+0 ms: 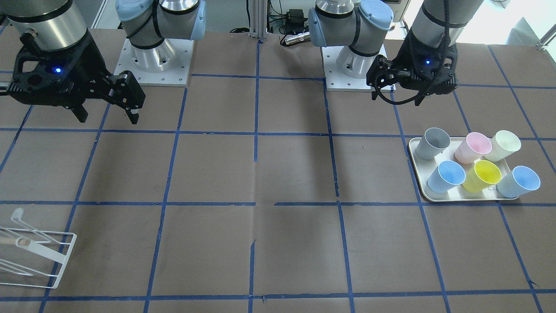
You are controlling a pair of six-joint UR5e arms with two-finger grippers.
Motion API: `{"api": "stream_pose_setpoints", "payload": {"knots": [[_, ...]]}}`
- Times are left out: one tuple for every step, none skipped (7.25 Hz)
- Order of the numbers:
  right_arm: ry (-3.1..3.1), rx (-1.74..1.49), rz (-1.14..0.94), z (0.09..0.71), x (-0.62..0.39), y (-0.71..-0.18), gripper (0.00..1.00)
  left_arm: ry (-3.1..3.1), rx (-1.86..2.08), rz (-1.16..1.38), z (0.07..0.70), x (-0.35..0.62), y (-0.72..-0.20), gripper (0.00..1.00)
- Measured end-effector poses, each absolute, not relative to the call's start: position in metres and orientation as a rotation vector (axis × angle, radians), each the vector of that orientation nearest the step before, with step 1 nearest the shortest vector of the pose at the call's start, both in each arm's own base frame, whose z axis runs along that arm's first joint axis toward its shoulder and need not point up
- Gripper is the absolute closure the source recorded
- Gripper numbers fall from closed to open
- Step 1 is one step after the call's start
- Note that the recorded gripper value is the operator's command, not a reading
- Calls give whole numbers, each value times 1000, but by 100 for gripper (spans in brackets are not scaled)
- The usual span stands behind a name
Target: Transfer IKEA cup to right arm and place on rack
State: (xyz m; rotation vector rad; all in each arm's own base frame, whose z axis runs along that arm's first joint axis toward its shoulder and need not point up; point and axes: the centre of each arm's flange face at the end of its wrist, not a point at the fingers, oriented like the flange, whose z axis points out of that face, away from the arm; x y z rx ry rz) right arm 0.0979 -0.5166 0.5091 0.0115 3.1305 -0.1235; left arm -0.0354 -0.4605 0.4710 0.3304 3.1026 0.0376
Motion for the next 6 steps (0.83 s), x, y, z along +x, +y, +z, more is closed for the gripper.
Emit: {"api": "stream_pose_setpoints", "payload": {"knots": [[3133,-28,-126,510,88,-518,0,3092,435,47,466,4,-467,0],[3136,-66,-128,510,76,-519,0,3089,524,68,458,45,-470,0],[3141,-81,-128,510,57,-521,0,3095,567,84,448,83,-472,0],[3143,-89,-117,510,36,-523,0,3093,597,80,435,112,-476,0],[3142,-101,-94,508,15,-522,0,3067,661,56,418,133,-483,0],[3139,-107,-77,507,-3,-521,0,3036,726,37,398,146,-490,0]]}}
